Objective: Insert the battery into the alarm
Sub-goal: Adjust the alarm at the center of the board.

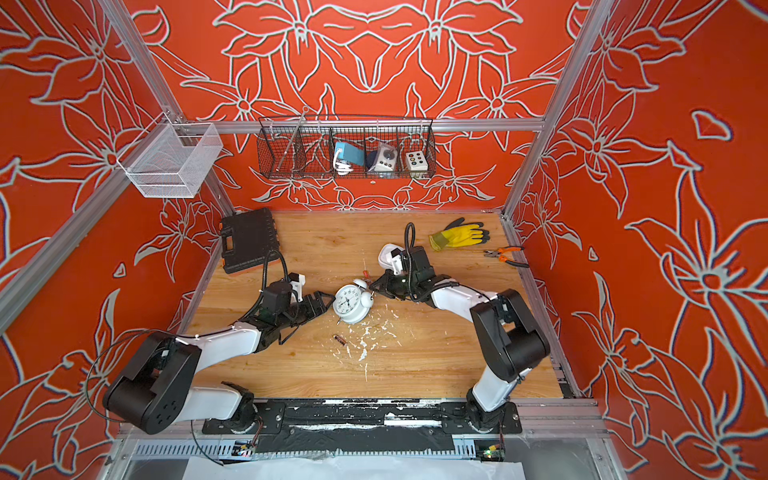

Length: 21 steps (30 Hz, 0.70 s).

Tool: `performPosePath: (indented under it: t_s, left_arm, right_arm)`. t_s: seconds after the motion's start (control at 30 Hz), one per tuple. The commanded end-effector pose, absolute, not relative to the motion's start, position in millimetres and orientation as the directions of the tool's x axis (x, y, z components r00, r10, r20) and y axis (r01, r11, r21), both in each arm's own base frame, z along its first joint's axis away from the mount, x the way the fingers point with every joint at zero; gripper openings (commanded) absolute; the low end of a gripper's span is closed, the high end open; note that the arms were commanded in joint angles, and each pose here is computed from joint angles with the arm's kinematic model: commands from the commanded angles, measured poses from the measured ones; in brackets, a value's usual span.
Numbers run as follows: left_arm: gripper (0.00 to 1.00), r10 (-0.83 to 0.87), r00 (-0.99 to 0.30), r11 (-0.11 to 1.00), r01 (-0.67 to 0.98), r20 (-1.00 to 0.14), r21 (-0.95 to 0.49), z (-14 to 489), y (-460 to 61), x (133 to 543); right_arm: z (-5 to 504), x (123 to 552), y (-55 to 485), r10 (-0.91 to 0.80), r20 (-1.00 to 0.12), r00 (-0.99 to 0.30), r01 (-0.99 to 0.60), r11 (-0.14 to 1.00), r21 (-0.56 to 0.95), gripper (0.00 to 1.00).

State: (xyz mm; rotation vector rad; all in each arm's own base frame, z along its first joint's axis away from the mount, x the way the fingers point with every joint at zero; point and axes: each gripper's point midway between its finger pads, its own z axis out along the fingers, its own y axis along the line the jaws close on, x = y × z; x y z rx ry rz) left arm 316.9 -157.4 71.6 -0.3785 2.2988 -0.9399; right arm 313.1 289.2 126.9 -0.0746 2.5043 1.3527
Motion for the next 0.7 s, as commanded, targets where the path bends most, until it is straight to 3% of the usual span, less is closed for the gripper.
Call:
performPosePath:
  t_s: [0.0,0.07,0.43,0.67]
  left_arm:
    - [0.94,-0.464,-0.757,0.724,-0.024,-0.461,-0.689,78,-155,319]
    - [0.98,-0.465,-0.751,0.724,-0.018,-0.468,-0.69,80,-154,319]
    - [0.99,-0.459,-0.735,0.721,0.021,-0.5,-0.693,94,-158,325]
    - [0.99,-0.447,-0.733,0.721,0.045,-0.513,-0.692,100,-163,327]
  right_arm:
    - [129,297,275,0.057,-0.306,-0.95,-0.207,0.619,0.758,0.0]
    - [136,288,271,0.032,-0.317,-0.948,-0.229,0.621,0.749,0.0]
    - [164,260,232,-0.047,-0.421,-0.906,-0.316,0.738,0.597,0.0]
    - [181,252,181,-0.122,-0.564,-0.817,-0.37,0.861,0.349,0.0]
